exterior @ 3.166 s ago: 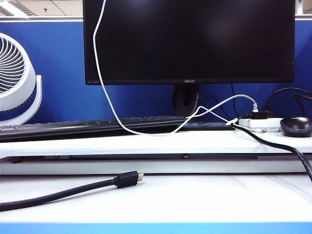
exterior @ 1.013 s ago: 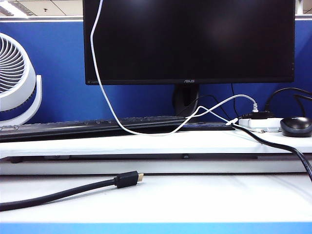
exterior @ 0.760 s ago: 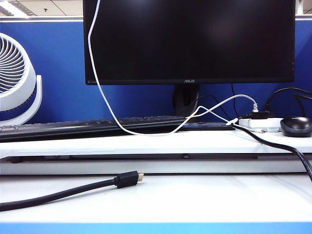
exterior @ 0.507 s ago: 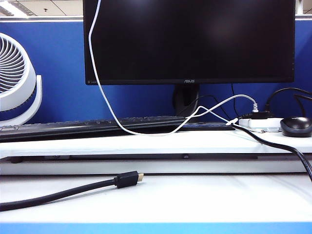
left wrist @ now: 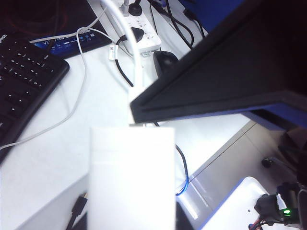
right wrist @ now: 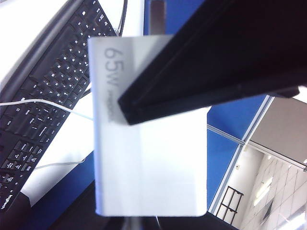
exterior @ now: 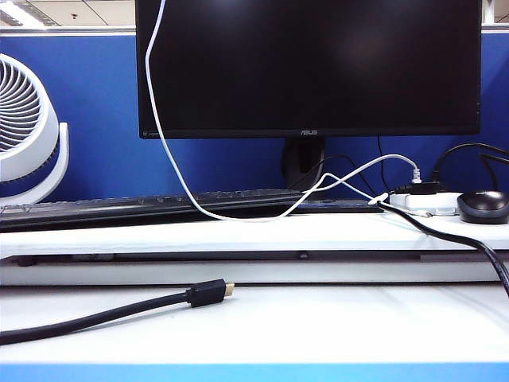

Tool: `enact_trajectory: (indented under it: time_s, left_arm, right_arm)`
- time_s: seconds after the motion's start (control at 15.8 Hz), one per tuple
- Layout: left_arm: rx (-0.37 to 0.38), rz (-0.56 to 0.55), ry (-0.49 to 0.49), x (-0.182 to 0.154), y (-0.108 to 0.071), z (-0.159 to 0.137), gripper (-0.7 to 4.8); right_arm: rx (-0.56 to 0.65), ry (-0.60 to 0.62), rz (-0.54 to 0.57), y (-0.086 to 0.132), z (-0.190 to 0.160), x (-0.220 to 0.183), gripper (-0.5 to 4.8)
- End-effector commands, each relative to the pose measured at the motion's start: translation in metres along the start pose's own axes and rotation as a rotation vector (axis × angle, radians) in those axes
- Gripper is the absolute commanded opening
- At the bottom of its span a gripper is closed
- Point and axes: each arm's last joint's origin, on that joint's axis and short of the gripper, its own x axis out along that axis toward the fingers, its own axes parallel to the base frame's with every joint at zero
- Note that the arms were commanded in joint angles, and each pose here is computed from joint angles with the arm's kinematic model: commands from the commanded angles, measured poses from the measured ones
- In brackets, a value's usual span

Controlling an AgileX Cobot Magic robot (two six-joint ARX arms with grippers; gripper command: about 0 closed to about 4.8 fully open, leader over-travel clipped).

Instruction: Pick up the Type-C charging cable and the charging base, insert one end of the Type-C charger into the corresponding slot on the base, and finally place the plugged-in charger back on the table.

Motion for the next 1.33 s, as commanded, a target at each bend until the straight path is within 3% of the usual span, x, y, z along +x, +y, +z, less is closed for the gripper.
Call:
enact_trajectory:
  time_s: [0.06,1.33]
  left_arm:
    - [0.017,0.015,-0.223,-0.0013,-0.0022,0.0227,0.16]
    - [0.064,0.021,-0.206,-0.0087,-0.0019,0.0188,0.12]
  right_arm:
    - [0.030,-0.210,-0.019,0.0008,0.0170,0.0006,0.02]
    - [0.040,-0.235,-0.007,-0.0007,0.0235,0.0021,0.02]
